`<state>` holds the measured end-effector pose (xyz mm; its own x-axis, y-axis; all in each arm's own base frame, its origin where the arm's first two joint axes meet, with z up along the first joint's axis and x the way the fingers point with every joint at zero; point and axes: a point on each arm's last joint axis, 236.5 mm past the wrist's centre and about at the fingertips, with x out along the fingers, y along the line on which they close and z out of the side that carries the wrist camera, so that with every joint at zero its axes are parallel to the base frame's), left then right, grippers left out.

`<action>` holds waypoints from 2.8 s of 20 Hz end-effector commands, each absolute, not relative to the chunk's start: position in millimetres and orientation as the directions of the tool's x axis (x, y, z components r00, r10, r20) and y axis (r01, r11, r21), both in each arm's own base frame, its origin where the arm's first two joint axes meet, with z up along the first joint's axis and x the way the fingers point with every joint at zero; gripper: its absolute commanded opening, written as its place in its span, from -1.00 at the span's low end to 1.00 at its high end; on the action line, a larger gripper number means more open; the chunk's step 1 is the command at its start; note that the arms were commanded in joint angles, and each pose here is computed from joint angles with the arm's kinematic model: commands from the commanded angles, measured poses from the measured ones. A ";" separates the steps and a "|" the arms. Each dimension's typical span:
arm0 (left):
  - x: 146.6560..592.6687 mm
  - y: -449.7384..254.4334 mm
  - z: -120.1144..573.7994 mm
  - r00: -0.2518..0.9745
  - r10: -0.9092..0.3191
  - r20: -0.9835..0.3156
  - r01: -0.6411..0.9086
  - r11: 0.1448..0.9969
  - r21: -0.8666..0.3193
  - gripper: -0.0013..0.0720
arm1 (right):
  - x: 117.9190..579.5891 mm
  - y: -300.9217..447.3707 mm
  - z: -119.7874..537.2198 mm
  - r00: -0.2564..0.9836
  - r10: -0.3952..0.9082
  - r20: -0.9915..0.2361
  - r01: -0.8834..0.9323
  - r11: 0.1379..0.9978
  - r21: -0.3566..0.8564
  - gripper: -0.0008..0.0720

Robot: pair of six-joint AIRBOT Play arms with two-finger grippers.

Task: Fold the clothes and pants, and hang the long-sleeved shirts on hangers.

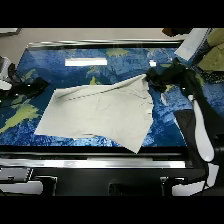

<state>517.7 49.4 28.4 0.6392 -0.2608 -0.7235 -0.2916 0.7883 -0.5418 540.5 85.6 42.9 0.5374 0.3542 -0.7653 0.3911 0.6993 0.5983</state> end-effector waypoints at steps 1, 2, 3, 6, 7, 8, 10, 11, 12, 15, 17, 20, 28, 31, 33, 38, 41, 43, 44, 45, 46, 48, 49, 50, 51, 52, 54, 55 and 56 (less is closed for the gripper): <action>469.7 82.7 47.4 0.533 -0.334 -0.777 -0.348 0.751 -0.562 0.48 | 481.9 38.6 83.0 0.434 0.421 -0.797 0.257 0.790 0.557 0.33; 453.9 94.7 53.5 0.518 -0.339 -0.785 -0.358 0.748 -0.559 0.48 | 460.9 18.7 92.0 0.406 0.411 -0.816 0.217 0.824 0.523 0.32; 439.9 110.3 60.5 0.522 -0.329 -0.787 -0.384 0.733 -0.561 0.48 | 439.5 2.6 94.7 0.370 0.399 -0.839 0.192 0.851 0.489 0.31; 411.4 143.1 65.8 0.567 -0.259 -0.782 -0.466 0.682 -0.563 0.48 | 378.3 -5.9 74.8 0.278 0.437 -0.855 0.204 0.843 0.497 0.19; 400.5 144.7 57.7 0.555 -0.260 -0.790 -0.490 0.665 -0.564 0.48 | 359.2 5.9 58.8 0.246 0.470 -0.848 0.218 0.826 0.520 0.27; 389.7 141.1 46.8 0.534 -0.274 -0.800 -0.511 0.648 -0.564 0.48 | 335.8 23.1 37.4 0.199 0.509 -0.838 0.239 0.804 0.545 0.36; 372.1 128.1 23.7 0.489 -0.309 -0.816 -0.542 0.625 -0.562 0.48 | 288.4 58.1 -3.6 0.122 0.600 -0.791 0.304 0.736 0.605 0.36; 363.9 120.7 12.2 0.465 -0.328 -0.822 -0.554 0.616 -0.560 0.48 | 267.9 72.2 -21.0 0.097 0.632 -0.769 0.347 0.703 0.621 0.36; 356.9 115.0 3.1 0.445 -0.345 -0.827 -0.562 0.611 -0.557 0.48 | 249.7 88.3 -35.2 0.083 0.668 -0.739 0.372 0.667 0.645 0.36; 341.6 102.6 -14.9 0.396 -0.386 -0.833 -0.580 0.598 -0.553 0.48 | 213.4 116.6 -69.4 0.038 0.698 -0.715 0.424 0.637 0.644 0.36; 339.9 101.1 -16.8 0.391 -0.390 -0.834 -0.583 0.596 -0.552 0.48 | 210.1 130.3 -80.9 0.037 0.685 -0.728 0.403 0.656 0.638 0.36; 338.2 99.4 -16.7 0.384 -0.398 -0.833 -0.583 0.596 -0.553 0.48 | 215.1 146.8 -90.6 0.047 0.642 -0.765 0.393 0.692 0.605 0.36; 324.0 117.3 -25.1 0.349 -0.353 -0.868 -0.607 0.621 -0.496 0.48 | 234.7 163.2 -114.7 0.109 0.564 -0.818 0.434 0.714 0.550 -0.59; 324.3 133.2 -27.8 0.379 -0.316 -0.869 -0.587 0.645 -0.490 0.48 | 250.4 165.1 -98.2 0.159 0.570 -0.806 0.400 0.709 0.581 -0.87; 326.5 138.5 -33.7 0.392 -0.296 -0.871 -0.573 0.662 -0.483 0.48 | 259.5 165.9 -80.9 0.202 0.574 -0.794 0.381 0.700 0.603 -0.87; 311.9 123.0 -65.8 0.328 -0.352 -0.877 -0.573 0.664 -0.481 0.48 | 272.2 164.8 -46.9 0.288 0.574 -0.767 0.347 0.684 0.642 -0.87; 298.4 113.6 -83.2 0.282 -0.382 -0.880 -0.592 0.653 -0.473 0.48 | 274.6 165.9 -38.1 0.304 0.579 -0.757 0.334 0.679 0.654 -0.87; 292.5 111.0 -90.7 0.259 -0.391 -0.883 -0.600 0.651 -0.464 0.48 | 277.1 166.2 -33.7 0.314 0.581 -0.751 0.326 0.677 0.660 -0.87; 291.8 110.2 -92.8 0.259 -0.391 -0.883 -0.603 0.649 -0.464 0.47 | 277.9 166.3 -31.6 0.319 0.581 -0.749 0.321 0.677 0.662 -0.87; 291.9 110.7 -94.6 0.261 -0.386 -0.885 -0.605 0.648 -0.462 0.47 | 278.3 166.3 -29.4 0.325 0.582 -0.746 0.316 0.676 0.665 -0.87; 291.7 111.2 -96.0 0.263 -0.382 -0.886 -0.607 0.648 -0.460 0.47 | 278.4 166.3 -27.8 0.329 0.582 -0.744 0.312 0.676 0.667 -0.87; 291.6 111.9 -98.9 0.265 -0.376 -0.888 -0.611 0.647 -0.457 0.47 | 278.7 166.4 -24.2 0.337 0.584 -0.739 0.305 0.675 0.672 -0.87; 291.7 111.7 -101.0 0.264 -0.376 -0.889 -0.613 0.646 -0.455 0.47 | 278.8 166.5 -23.5 0.339 0.584 -0.737 0.304 0.674 0.673 -0.87; 291.8 110.4 -103.6 0.258 -0.380 -0.889 -0.613 0.646 -0.454 0.47 | 278.6 166.5 -23.4 0.339 0.584 -0.737 0.303 0.674 0.674 -0.87; 292.8 108.7 -106.1 0.253 -0.382 -0.889 -0.612 0.648 -0.453 0.46 | 278.8 166.5 -23.3 0.339 0.584 -0.737 0.303 0.674 0.674 -0.87; 294.4 107.0 -108.1 0.250 -0.382 -0.889 -0.609 0.652 -0.452 0.32 | 278.8 166.5 -23.3 0.339 0.584 -0.737 0.303 0.674 0.674 -0.87; 301.7 104.2 -108.7 0.262 -0.372 -0.891 -0.597 0.663 -0.452 -0.35 | 278.6 166.6 -23.3 0.339 0.585 -0.737 0.304 0.674 0.674 -0.87; 307.0 101.0 -107.0 0.277 -0.376 -0.884 -0.593 0.657 -0.466 -0.71 | 278.9 166.5 -23.2 0.340 0.584 -0.737 0.303 0.674 0.674 -0.87; 313.8 96.9 -103.8 0.299 -0.386 -0.873 -0.588 0.646 -0.487 -0.92 | 280.3 166.5 -21.6 0.343 0.584 -0.736 0.298 0.675 0.675 -0.87</action>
<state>299.7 104.1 -107.1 0.2593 -0.3770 -0.8892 -0.5977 0.6605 -0.4544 278.9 166.2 -23.7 0.3383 0.5838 -0.7381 0.3056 0.6737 0.6729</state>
